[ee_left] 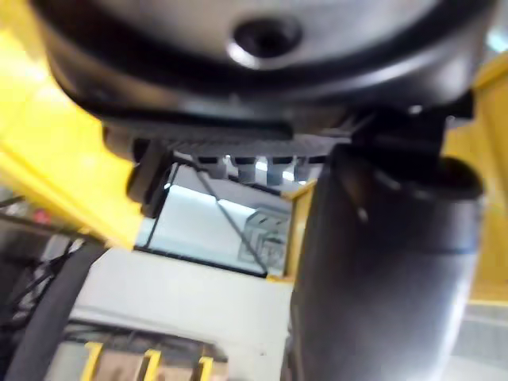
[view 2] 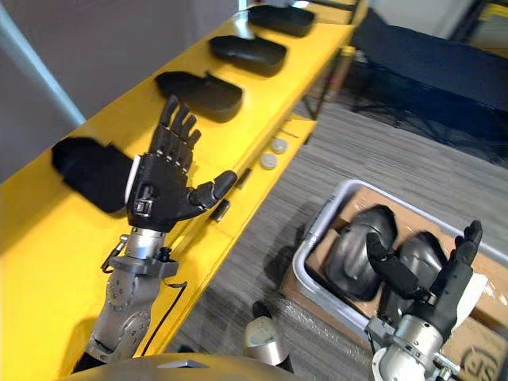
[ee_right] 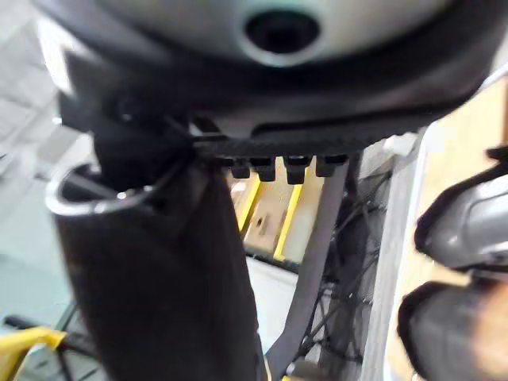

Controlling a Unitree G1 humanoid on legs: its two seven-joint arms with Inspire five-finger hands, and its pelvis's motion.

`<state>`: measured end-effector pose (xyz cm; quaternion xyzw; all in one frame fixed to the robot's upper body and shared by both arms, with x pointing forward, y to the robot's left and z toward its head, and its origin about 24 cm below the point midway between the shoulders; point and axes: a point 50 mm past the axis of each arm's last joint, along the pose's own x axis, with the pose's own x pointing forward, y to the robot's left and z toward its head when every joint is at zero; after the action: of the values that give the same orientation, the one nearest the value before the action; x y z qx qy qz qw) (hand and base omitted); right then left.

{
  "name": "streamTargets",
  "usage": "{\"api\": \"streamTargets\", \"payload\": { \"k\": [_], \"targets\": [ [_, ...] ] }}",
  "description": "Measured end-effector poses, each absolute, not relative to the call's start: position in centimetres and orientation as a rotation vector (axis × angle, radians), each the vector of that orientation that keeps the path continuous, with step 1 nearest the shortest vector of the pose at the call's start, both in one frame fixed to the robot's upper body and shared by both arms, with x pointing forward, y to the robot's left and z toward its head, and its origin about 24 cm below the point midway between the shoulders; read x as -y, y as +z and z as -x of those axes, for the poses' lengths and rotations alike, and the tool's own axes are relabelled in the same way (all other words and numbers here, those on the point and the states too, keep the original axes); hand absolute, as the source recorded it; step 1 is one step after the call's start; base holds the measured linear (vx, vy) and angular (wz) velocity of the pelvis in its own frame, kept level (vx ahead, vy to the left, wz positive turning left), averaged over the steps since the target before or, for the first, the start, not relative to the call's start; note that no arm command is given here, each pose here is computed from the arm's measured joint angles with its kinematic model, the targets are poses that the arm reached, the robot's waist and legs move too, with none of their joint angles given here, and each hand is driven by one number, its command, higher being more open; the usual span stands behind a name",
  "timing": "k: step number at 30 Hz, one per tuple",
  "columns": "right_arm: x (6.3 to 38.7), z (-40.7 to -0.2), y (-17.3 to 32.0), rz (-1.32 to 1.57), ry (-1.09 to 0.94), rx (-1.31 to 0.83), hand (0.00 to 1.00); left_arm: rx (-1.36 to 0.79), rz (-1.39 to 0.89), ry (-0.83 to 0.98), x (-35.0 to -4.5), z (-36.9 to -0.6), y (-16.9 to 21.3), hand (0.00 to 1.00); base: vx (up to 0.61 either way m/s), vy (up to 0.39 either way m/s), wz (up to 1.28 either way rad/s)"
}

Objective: Walk over and take three plastic housings, then place them on the shelf

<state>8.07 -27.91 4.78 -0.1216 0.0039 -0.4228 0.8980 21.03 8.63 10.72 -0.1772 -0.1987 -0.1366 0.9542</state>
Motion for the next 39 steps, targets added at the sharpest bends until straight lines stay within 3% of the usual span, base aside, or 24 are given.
{"api": "streamTargets", "payload": {
  "k": [4, 8, 11, 14, 18, 24, 29, 35, 39],
  "targets": [
    [27.2, -5.8, 3.4, 0.171, -0.882, -0.099, 1.0, 0.333, 0.368, -0.339, -6.7, -20.9, 10.1, 1.0, 0.01, -0.047, -0.12],
    [25.9, -7.9, 3.7, 0.18, -0.72, -0.036, 1.0, 0.286, 0.354, -0.337, -6.5, -20.7, 9.5, 1.0, -0.03, -0.057, 0.0],
    [25.2, -11.7, 5.2, 0.216, -0.517, 0.083, 1.0, 0.26, 0.319, -0.271, -8.1, -20.6, 8.7, 1.0, -0.04, 0.008, -0.55],
    [24.4, -16.1, 7.0, 0.206, -0.348, 0.211, 1.0, 0.201, 0.286, -0.077, -12.2, -19.5, 7.1, 1.0, -0.07, 0.106, -0.78],
    [24.2, -16.9, 6.6, 0.126, -0.346, 0.202, 1.0, 0.183, 0.196, 0.053, -15.4, -17.9, 6.6, 1.0, -0.09, 0.059, -0.03],
    [21.5, -14.3, 2.8, -0.063, -0.422, 0.01, 1.0, 0.265, 0.243, -0.123, -12.9, -17.4, 8.3, 1.0, 0.02, 0.008, -0.15],
    [20.6, -12.8, 2.2, -0.114, -0.39, -0.007, 1.0, 0.308, 0.225, -0.17, -12.0, -17.3, 9.0, 1.0, -0.17, -0.03, -0.94],
    [17.7, -16.2, 3.9, -0.204, -0.269, 0.122, 1.0, 0.274, 0.184, -0.114, -13.0, -18.4, 8.7, 1.0, -0.06, -0.129, -0.6],
    [15.7, -18.7, 3.5, -0.172, -0.2, 0.099, 1.0, 0.191, 0.152, -0.056, -14.3, -18.9, 7.3, 1.0, -0.01, -0.393, -0.32]
  ]
}}
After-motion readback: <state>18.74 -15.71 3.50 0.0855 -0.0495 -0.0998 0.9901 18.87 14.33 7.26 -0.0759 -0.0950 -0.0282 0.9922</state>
